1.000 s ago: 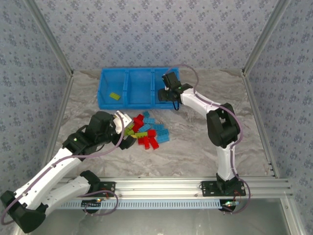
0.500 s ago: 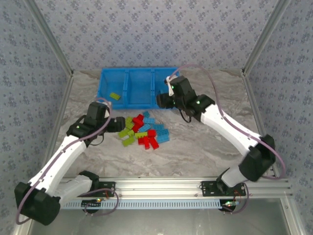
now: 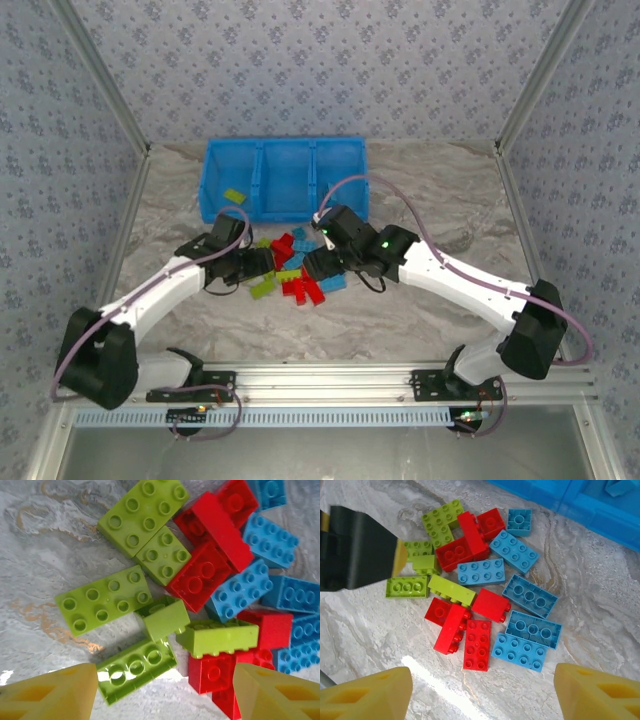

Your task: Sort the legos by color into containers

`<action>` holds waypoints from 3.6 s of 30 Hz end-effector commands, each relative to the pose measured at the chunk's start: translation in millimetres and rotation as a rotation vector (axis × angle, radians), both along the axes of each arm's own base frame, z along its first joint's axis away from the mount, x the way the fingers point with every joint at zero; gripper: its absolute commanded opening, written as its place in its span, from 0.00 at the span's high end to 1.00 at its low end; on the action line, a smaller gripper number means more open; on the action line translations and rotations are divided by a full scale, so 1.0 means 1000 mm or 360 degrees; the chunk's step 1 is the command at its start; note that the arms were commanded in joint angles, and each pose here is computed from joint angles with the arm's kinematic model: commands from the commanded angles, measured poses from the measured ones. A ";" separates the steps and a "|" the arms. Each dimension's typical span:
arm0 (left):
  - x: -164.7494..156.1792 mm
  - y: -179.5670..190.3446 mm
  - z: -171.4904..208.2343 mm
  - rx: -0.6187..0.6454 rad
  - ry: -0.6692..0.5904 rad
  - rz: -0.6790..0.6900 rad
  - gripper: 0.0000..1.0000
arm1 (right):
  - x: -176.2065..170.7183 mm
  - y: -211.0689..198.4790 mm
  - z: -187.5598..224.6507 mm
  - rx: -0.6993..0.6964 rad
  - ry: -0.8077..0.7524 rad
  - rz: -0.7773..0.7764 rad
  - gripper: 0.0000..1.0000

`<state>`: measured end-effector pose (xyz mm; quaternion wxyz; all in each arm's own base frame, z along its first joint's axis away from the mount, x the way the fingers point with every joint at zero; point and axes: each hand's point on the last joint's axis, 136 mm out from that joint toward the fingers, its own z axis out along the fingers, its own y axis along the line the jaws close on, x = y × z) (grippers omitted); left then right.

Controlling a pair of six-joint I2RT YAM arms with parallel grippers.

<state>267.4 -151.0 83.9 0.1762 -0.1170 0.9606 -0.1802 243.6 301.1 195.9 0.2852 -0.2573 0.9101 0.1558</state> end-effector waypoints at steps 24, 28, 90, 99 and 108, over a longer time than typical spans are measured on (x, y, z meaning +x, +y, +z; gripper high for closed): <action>0.018 -0.007 -0.044 0.0153 0.0154 0.0142 0.57 | 0.003 -0.022 -0.012 -0.0068 0.0017 -0.0132 0.17; 0.015 -0.005 -0.043 0.0175 0.0162 0.0121 0.62 | 0.004 -0.021 -0.011 -0.0065 0.0016 -0.0132 0.17; -0.072 -0.017 0.167 0.0308 -0.1022 -0.1309 0.35 | 0.024 -0.019 -0.135 -0.0327 0.0285 -0.0343 0.06; -0.099 -0.040 0.142 0.0206 -0.1242 -0.1611 0.09 | 0.029 -0.012 -0.158 -0.0338 0.0330 -0.0366 0.21; -0.096 -0.041 0.134 0.0237 -0.1239 -0.1643 0.01 | 0.018 -0.008 -0.175 -0.0270 0.0443 -0.0362 0.15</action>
